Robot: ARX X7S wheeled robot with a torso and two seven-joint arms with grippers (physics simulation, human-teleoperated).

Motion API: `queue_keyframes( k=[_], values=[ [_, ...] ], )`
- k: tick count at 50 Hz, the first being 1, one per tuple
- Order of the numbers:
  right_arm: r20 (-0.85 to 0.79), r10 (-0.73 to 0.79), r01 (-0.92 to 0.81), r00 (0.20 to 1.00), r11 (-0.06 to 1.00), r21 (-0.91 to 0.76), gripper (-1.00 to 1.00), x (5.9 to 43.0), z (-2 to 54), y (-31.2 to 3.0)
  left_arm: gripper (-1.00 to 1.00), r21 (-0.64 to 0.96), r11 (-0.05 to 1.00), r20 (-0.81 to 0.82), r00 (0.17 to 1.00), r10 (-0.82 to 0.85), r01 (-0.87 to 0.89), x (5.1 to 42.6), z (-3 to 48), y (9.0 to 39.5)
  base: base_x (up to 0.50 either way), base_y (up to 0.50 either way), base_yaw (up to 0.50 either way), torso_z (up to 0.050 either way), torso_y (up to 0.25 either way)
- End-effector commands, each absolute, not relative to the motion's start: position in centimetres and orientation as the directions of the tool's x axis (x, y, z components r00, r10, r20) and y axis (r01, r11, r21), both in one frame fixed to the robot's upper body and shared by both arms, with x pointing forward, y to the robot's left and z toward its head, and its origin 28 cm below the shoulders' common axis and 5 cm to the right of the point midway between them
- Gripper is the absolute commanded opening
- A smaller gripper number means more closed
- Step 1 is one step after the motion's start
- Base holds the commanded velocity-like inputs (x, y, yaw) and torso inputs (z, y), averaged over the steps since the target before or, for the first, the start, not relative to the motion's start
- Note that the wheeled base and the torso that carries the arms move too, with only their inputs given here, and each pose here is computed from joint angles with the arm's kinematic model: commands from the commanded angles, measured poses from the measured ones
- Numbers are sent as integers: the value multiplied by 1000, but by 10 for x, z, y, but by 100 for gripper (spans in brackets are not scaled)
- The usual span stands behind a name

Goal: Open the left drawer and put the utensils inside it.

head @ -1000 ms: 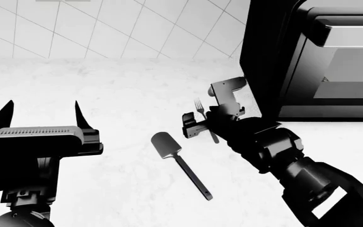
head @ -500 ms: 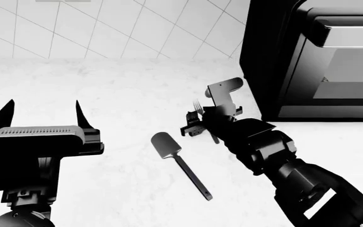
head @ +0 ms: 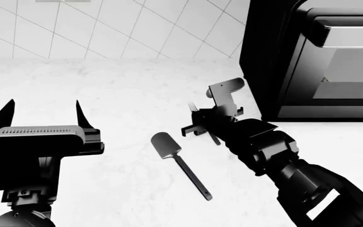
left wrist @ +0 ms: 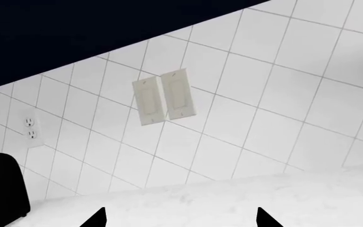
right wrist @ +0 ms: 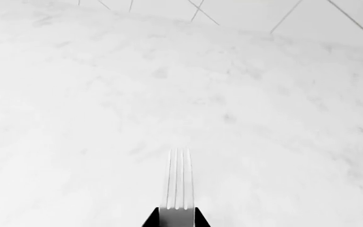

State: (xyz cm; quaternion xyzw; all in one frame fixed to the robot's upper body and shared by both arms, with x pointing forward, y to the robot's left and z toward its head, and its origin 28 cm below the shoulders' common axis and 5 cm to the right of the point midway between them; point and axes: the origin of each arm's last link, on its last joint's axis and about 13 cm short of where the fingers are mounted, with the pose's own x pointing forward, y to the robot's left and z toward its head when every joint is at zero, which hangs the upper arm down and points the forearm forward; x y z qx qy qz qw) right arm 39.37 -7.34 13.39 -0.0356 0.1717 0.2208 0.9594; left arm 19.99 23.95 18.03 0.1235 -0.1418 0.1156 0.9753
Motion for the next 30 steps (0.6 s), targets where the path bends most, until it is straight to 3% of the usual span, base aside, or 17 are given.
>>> queue_keyframes(
  k=[1, 19, 30],
  values=[
    [-377, 405, -441, 833, 897, -10, -100, 381, 145, -78, 100, 209, 940, 302, 932, 199, -268, 200, 180, 242, 0, 0, 0, 0, 0],
    [-281, 393, -448, 875, 878, -170, -100, 341, 261, -91, 100, 212, 940, 300, 933, 196, -266, 202, 182, 241, 0, 0, 0, 0, 0],
    [-247, 471, -525, 847, 813, -251, -100, 307, 306, -90, 100, 229, 934, 305, 931, 200, -275, 204, 188, 242, 0, 0, 0, 0, 0]
  ],
)
